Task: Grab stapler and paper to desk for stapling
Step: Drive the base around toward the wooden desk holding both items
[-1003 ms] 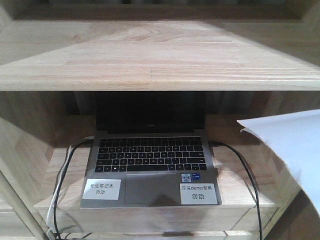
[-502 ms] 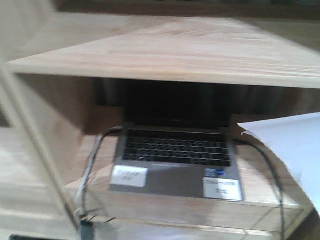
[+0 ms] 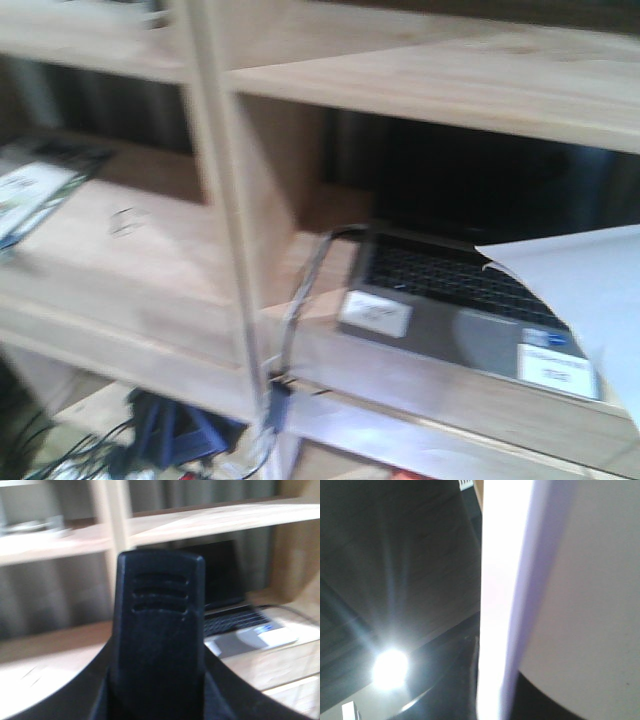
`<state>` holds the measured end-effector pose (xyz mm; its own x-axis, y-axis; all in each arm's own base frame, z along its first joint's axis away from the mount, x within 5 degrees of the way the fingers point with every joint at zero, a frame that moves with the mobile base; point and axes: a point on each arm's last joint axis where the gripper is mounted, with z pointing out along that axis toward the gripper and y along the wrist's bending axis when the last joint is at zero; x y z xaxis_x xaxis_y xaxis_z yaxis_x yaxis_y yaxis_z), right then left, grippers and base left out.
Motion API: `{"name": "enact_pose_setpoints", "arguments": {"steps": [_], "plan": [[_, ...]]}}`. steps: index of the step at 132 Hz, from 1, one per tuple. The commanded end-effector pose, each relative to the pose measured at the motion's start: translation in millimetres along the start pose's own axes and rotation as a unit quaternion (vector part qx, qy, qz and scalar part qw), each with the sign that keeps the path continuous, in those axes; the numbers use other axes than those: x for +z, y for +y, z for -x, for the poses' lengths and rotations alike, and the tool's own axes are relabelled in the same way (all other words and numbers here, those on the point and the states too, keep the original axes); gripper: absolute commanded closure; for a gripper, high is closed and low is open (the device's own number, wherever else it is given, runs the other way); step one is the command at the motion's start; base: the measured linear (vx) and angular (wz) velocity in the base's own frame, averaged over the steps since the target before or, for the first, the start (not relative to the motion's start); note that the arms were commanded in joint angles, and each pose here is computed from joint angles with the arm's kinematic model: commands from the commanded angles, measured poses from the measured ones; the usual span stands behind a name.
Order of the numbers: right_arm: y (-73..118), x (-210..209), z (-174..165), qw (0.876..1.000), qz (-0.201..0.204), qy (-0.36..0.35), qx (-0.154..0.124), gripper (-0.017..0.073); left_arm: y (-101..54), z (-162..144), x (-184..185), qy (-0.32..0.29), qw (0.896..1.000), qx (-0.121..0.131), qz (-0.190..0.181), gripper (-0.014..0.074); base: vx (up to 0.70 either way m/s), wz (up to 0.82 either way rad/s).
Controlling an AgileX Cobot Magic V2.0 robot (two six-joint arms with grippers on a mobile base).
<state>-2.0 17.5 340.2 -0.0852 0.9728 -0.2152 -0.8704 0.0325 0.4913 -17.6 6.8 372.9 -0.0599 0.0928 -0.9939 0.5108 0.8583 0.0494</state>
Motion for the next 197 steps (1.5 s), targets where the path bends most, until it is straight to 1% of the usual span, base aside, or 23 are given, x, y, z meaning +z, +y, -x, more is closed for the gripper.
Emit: {"name": "enact_pose_setpoints", "arguments": {"steps": [1, 197], "plan": [[7.7, 4.9, 1.3, 1.000, 0.023, -0.001, -0.005, 0.0565, 0.7, 17.2, -1.4, -0.062, 0.998, -0.004, 0.000, 0.0600, -0.13, 0.51], [7.8, 4.9, 1.3, 1.000, 0.023, -0.001, -0.005, 0.0565, 0.7, 17.2, -1.4, -0.062, 0.998, -0.004, 0.000, 0.0600, -0.11, 0.48]]}}
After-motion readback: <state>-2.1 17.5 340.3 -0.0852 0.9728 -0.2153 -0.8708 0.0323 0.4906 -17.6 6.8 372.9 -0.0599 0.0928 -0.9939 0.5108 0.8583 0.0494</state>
